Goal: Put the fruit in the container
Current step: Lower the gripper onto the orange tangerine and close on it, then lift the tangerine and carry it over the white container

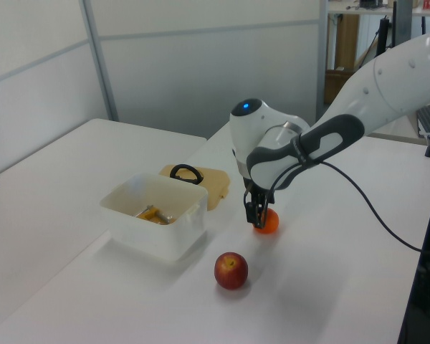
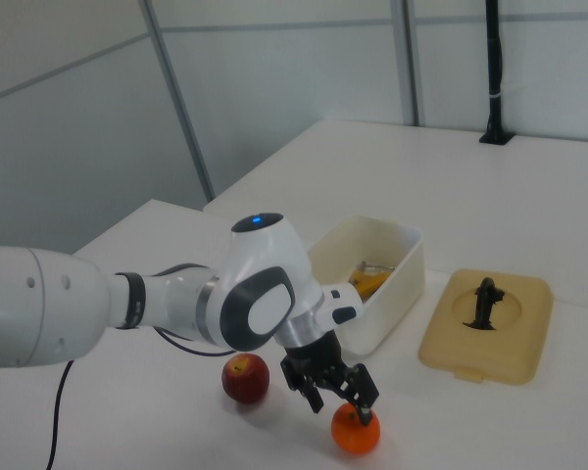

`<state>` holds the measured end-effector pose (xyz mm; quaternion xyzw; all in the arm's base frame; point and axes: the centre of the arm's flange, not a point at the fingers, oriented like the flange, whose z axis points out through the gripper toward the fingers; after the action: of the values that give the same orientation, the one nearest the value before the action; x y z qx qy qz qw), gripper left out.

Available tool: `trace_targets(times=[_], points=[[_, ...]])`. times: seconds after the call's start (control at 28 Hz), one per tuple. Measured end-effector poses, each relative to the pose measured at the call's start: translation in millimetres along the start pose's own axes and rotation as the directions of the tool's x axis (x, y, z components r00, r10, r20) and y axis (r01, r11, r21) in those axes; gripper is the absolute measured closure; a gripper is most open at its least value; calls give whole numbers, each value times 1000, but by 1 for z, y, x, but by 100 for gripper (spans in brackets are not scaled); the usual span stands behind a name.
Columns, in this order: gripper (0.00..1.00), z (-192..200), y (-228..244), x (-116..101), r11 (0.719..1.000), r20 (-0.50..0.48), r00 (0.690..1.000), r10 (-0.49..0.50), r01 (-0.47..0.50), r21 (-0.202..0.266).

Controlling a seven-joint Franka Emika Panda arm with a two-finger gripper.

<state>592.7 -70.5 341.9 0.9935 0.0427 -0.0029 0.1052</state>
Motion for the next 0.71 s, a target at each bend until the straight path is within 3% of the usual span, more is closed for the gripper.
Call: trace_targets(times=[0.21,0.43,0.61,0.71], points=[[1,26,6,3,1000,-4,1000,10,-10,-30],[21,27,7,5,999,-12,999,33,-34,-38],[21,1,13,13,995,-69,994,86,-88,-36],[21,-34,20,19,990,-129,982,139,-140,6]])
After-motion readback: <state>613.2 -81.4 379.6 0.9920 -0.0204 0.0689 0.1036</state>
